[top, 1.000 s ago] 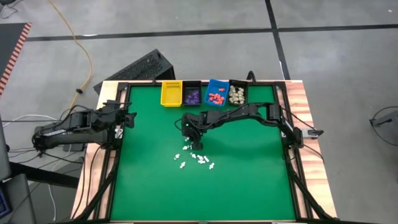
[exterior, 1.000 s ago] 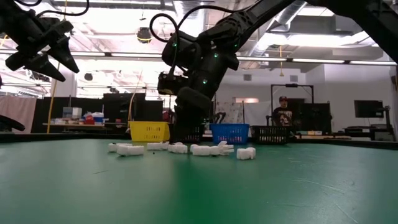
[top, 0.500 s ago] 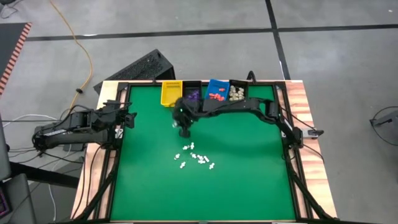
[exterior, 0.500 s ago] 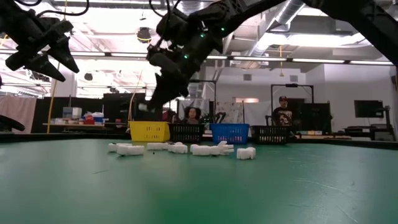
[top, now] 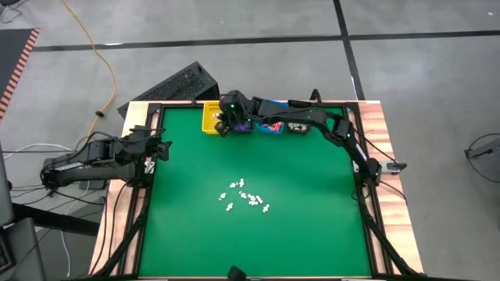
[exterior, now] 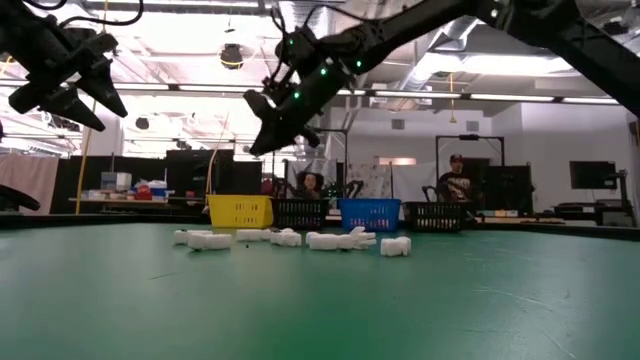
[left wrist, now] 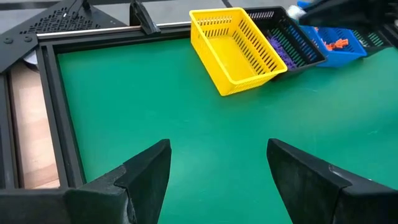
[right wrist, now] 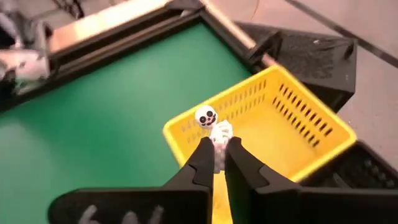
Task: Sort Halloween decoration
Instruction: Put the white skeleton toy into the yellow basket
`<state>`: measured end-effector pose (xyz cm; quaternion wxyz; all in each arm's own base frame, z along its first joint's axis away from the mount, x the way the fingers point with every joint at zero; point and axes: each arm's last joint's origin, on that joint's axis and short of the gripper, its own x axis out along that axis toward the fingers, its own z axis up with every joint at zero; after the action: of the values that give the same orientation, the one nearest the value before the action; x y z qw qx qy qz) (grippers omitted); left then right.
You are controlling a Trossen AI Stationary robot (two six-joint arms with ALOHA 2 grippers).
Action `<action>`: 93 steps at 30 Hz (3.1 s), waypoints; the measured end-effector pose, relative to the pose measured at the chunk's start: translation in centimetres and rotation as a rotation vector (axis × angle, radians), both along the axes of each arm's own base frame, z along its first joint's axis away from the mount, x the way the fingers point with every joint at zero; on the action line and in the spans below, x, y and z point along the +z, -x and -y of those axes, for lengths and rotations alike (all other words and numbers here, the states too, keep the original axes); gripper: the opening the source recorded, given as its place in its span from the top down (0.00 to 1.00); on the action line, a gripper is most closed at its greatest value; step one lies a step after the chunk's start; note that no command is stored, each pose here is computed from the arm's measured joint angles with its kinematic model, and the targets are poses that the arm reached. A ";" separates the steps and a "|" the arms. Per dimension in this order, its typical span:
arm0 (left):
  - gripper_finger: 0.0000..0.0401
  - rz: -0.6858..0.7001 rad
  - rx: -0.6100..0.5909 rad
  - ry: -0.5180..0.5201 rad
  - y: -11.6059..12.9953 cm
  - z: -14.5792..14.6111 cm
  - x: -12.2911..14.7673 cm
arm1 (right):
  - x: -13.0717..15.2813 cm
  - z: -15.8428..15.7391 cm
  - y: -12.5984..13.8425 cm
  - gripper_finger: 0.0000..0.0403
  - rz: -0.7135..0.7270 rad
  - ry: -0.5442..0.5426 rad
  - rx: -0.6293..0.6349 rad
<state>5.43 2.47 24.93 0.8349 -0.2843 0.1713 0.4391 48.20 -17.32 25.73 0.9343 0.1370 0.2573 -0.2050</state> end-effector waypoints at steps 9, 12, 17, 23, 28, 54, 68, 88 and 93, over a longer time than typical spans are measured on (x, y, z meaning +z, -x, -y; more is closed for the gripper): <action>0.36 0.001 0.011 -0.005 0.0 0.0 0.0 | -2.2 2.1 -0.2 0.66 0.008 -0.064 -0.066; 0.36 0.001 0.014 -0.007 0.0 0.0 0.0 | -2.3 2.1 -0.2 0.59 0.000 -0.047 -0.038; 0.36 0.001 0.015 -0.007 0.0 0.0 0.0 | -2.1 2.3 0.0 0.49 -0.008 -0.053 -0.013; 0.36 0.001 0.015 -0.008 0.0 0.0 0.0 | -0.8 0.7 -0.5 0.47 0.021 -0.155 0.244; 0.36 0.000 0.015 -0.008 0.0 0.0 0.0 | -1.2 -4.9 -1.5 0.50 -0.066 -0.170 0.540; 0.36 0.001 -0.001 0.005 0.0 0.0 0.0 | -7.4 -17.4 -1.2 0.53 -0.568 0.079 0.893; 0.36 -0.003 -0.007 0.010 0.0 0.0 -0.1 | -10.0 -18.1 -1.7 0.68 -0.654 0.141 0.850; 0.36 -0.002 -0.006 0.009 0.0 0.0 0.0 | -6.1 -13.5 -2.1 0.90 -0.485 0.164 0.606; 0.36 -0.002 -0.001 0.005 0.0 0.0 0.0 | -5.0 -9.7 -2.9 0.90 -0.316 0.094 0.408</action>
<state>5.41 2.46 24.89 0.8343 -0.2859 0.1733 0.4384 51.08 -7.60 20.69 0.9098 0.0050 0.4128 -0.0430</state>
